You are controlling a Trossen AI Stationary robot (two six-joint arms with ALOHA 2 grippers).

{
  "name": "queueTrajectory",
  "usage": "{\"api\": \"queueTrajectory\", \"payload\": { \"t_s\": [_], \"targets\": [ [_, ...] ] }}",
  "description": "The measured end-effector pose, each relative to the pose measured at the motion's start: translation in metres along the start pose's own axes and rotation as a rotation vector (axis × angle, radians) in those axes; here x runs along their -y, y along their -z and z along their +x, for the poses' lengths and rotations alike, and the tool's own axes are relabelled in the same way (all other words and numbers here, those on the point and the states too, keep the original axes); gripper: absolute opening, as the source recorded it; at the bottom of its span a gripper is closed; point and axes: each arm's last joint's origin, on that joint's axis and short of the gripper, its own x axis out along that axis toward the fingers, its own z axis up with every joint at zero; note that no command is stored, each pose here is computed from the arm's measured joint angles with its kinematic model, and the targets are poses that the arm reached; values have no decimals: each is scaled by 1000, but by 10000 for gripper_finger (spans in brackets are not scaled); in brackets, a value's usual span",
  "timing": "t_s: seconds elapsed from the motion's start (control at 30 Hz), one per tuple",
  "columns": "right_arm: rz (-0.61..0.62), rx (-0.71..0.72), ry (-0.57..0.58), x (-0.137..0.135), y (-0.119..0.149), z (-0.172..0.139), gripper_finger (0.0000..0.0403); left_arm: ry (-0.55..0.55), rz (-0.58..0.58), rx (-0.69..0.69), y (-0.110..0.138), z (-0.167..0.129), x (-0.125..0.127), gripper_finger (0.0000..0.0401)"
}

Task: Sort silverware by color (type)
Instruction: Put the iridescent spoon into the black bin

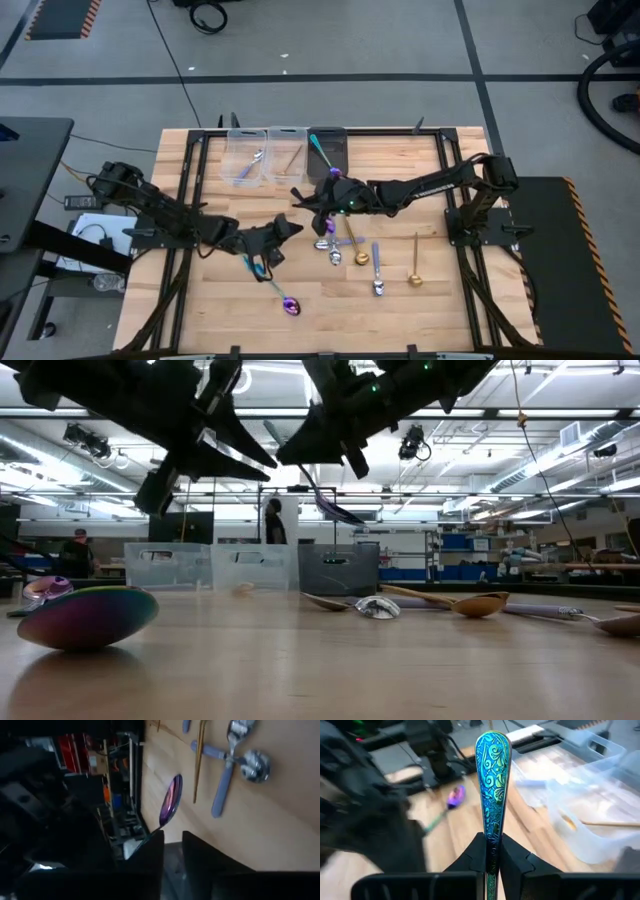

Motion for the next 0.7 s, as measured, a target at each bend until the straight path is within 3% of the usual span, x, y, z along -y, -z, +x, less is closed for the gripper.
{"api": "queueTrajectory", "payload": {
  "t_s": [0.33, 0.7],
  "targets": [
    [6, -30, 13, 14, -2, 2, 42, 74, -229, -79, 1, -4, 13, 154],
    [24, -47, 6, 29, -6, 3, 43, 145, -328, -186, 5, -13, 27, 160]
  ]
}}
